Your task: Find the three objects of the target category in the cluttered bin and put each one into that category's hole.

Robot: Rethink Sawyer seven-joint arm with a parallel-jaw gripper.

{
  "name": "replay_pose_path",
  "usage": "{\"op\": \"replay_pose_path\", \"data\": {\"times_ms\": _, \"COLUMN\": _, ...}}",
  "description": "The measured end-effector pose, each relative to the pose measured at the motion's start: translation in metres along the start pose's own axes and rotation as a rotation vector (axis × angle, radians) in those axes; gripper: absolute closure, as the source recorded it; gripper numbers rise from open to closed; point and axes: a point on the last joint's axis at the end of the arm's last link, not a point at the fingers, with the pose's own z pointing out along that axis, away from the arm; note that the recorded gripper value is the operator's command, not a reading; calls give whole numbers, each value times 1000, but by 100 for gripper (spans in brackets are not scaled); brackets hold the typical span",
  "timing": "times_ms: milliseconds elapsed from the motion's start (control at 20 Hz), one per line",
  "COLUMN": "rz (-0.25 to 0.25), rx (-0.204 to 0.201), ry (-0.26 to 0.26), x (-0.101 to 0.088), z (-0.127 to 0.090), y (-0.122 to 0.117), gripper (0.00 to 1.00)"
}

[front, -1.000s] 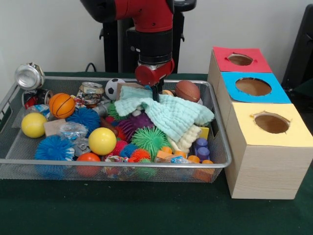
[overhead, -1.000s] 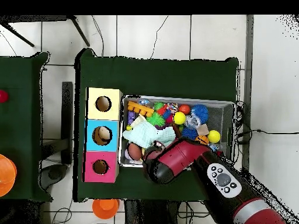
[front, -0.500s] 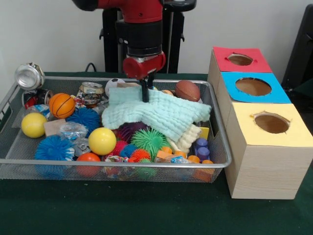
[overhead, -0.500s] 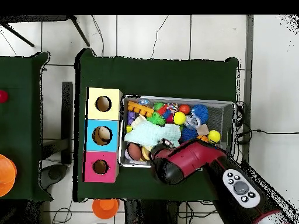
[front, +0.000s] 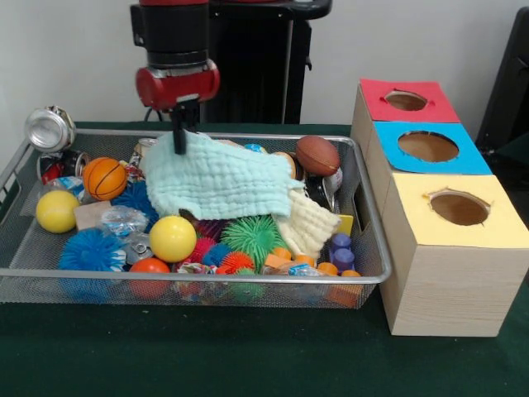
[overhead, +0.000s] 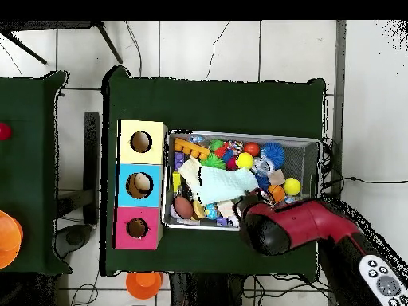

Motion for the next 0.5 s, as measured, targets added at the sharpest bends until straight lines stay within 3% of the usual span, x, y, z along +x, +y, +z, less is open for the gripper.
{"op": "replay_pose_path", "data": {"times_ms": 150, "rz": 8, "rx": -12, "ry": 37, "x": 21, "z": -5, "y": -16, "gripper": 100}}
{"op": "replay_pose_path", "data": {"times_ms": 300, "rz": -4, "rx": -22, "ry": 52, "x": 28, "z": -7, "y": -20, "gripper": 100}}
{"op": "replay_pose_path", "data": {"times_ms": 500, "rz": -55, "rx": -44, "ry": 73, "x": 36, "z": -7, "y": -24, "gripper": 100}}
